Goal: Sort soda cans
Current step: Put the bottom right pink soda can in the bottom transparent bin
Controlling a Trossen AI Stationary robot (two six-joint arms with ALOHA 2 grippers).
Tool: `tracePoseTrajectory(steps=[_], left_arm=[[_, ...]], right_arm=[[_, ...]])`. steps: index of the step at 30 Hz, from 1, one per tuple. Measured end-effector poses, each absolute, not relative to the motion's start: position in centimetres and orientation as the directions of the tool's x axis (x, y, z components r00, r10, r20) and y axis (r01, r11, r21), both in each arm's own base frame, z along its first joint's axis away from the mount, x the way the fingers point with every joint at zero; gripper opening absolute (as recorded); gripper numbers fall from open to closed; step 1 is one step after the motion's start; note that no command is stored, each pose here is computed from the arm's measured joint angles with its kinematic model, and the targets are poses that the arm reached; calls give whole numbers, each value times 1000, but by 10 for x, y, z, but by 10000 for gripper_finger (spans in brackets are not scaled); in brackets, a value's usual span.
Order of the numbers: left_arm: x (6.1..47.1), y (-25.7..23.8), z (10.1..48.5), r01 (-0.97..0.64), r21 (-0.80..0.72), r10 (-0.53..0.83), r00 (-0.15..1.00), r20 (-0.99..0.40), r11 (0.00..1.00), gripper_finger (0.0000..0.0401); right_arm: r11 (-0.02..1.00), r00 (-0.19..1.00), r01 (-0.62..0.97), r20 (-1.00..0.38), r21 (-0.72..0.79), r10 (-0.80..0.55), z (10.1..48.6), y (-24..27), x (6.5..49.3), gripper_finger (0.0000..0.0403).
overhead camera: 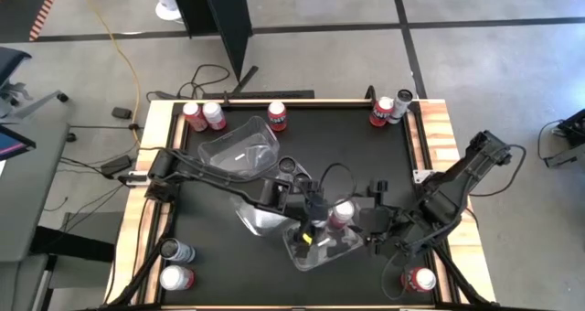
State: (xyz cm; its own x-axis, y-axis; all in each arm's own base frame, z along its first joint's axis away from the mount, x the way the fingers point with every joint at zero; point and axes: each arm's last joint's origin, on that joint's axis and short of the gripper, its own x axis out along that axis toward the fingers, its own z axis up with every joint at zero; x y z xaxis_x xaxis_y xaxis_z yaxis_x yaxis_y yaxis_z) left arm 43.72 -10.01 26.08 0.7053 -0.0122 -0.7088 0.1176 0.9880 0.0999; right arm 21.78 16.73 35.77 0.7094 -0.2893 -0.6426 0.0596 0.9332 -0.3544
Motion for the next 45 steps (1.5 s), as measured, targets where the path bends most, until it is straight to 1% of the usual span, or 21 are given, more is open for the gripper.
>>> tracePoseTrajectory(steps=[3,7,13,20,25,27,39,45], left_arm=[[443,-99,248,132,77,-36,686,-726,988,289],[449,-99,239,137,95,-26,688,-725,986,289],[451,-99,240,132,90,-30,704,-709,987,289],[451,-99,239,141,84,-39,698,-715,986,291],[452,-98,238,118,104,-11,707,-708,988,342],[452,-98,238,109,113,3,707,-707,988,351],[454,-96,239,53,147,62,732,-678,988,360],[451,-102,243,71,171,65,735,-675,983,361]], right_arm=[[932,709,60,-642,-357,-291,358,167,218,395],[933,710,64,-641,-354,-292,358,167,218,395],[934,709,66,-641,-352,-292,358,167,218,395],[934,710,66,-641,-351,-292,358,167,218,395],[935,711,67,-640,-349,-290,358,167,218,395],[935,711,69,-640,-347,-290,358,167,218,395],[938,714,74,-638,-340,-287,358,168,218,395],[938,714,74,-638,-339,-287,358,168,218,395]])
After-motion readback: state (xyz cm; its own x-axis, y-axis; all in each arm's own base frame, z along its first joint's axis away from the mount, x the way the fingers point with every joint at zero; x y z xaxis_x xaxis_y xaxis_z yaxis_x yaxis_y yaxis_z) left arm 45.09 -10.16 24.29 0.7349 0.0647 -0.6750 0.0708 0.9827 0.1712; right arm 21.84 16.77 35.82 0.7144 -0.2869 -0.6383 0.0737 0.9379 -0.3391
